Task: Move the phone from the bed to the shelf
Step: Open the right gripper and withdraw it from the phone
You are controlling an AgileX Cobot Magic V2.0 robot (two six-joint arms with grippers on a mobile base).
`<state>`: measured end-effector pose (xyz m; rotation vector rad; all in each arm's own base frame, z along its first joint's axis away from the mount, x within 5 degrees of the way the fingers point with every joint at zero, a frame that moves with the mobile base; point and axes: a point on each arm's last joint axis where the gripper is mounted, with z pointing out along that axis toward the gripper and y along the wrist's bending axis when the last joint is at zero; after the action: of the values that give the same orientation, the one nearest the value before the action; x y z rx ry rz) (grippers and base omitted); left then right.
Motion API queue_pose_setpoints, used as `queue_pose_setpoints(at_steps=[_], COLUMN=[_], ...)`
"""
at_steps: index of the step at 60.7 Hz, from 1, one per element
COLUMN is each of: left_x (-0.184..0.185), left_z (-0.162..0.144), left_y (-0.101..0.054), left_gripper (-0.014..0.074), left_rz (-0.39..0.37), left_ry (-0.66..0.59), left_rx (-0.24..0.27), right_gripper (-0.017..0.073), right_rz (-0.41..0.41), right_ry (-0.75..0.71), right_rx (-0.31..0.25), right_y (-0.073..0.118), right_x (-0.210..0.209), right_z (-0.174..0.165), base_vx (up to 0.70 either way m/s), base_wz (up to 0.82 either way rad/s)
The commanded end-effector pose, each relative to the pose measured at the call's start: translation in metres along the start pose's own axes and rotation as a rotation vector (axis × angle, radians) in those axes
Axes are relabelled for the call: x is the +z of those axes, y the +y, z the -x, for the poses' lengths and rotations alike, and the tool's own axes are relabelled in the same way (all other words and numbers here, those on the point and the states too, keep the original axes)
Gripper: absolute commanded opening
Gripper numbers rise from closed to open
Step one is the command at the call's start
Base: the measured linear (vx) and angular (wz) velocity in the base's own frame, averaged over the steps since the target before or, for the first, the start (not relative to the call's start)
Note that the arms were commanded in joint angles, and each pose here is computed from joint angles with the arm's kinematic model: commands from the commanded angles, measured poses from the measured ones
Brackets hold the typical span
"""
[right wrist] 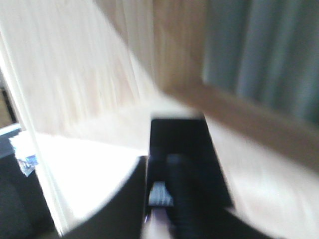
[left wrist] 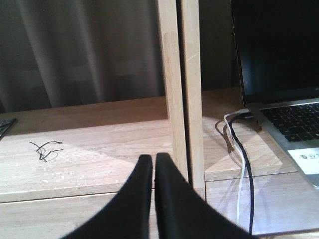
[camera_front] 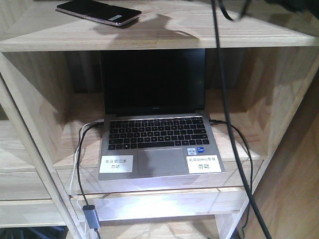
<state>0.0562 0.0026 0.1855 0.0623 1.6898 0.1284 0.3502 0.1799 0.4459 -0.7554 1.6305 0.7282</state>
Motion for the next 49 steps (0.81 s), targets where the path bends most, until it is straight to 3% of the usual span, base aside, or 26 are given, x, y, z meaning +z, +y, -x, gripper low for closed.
queue_pose_setpoints(at_steps=[1,18,27,49], left_x=[-0.003,-0.003,-0.003,-0.003], left_z=[0.014,0.014,0.014,0.014], left_y=[0.002,0.002,0.002,0.002], left_gripper=[0.0001,0.0001,0.0001,0.0001], left_rz=[0.007,0.007,0.007,0.007], left_ry=[-0.108,-0.108,-0.108,-0.108], left_rx=[-0.014,-0.014,-0.014,-0.014], right_gripper=[-0.0011,-0.0006,-0.0006,-0.0006], right_rz=[-0.097,-0.222,-0.274,-0.286], right_ry=[-0.098,-0.087,-0.106,-0.094], right_rx=[-0.022,-0.019,0.010,0.019], right_y=[0.013,0.040,0.057,0.102], right_x=[-0.035,-0.092,-0.125,-0.191], right_z=[0.014,-0.031,-0.052,-0.124], base_vx=[0.00,0.00,0.00,0.00], base_wz=[0.00,0.00,0.00,0.00])
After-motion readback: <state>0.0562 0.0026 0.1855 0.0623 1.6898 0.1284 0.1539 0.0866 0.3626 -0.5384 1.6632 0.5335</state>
